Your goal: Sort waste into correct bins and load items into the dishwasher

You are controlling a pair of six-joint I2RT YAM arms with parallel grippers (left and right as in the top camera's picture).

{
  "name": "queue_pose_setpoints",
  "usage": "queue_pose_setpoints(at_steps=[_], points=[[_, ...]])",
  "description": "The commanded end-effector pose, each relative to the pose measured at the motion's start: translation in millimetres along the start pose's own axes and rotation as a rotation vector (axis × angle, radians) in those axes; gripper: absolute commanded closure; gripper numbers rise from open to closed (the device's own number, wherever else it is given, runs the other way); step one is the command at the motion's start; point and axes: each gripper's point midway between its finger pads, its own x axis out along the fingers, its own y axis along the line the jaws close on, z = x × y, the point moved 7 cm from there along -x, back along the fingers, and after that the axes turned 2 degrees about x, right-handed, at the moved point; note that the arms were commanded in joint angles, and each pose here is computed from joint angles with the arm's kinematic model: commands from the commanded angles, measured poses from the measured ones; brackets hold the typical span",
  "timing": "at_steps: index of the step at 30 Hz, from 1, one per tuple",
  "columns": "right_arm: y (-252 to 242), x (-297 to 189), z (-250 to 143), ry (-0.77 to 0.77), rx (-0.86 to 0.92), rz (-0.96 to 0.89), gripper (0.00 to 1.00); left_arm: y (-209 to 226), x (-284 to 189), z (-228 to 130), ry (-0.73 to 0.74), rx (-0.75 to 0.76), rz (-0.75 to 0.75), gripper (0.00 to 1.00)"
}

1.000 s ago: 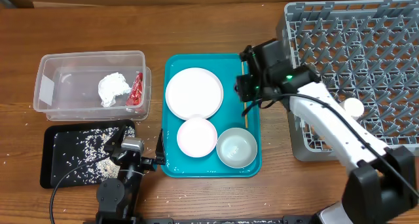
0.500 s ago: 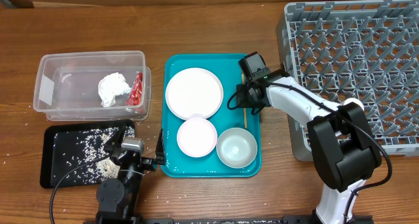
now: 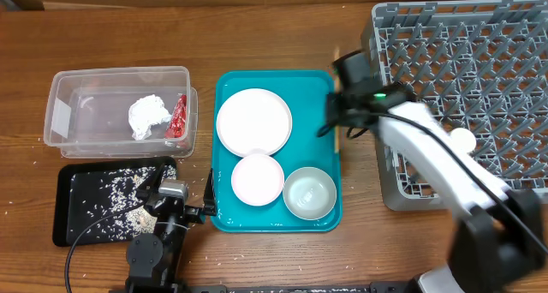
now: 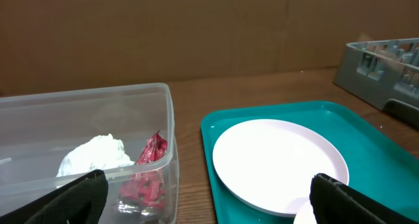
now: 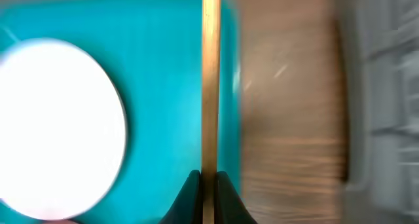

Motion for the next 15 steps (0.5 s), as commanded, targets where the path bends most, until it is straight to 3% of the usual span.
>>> queue_pose_setpoints(at_steps=[1, 8, 15], points=[[-28, -45, 28, -0.148, -0.010, -0.043, 0.96, 2, 0, -1, -0.005, 0.012, 0.015, 0.00], [-83, -56, 40, -0.150, -0.127, -0.137, 0.96, 2, 0, -1, -0.005, 0.012, 0.015, 0.00], [-91, -28, 34, -0.066, -0.207, -0.161, 0.96, 2, 0, -1, -0.005, 0.012, 0.015, 0.00]])
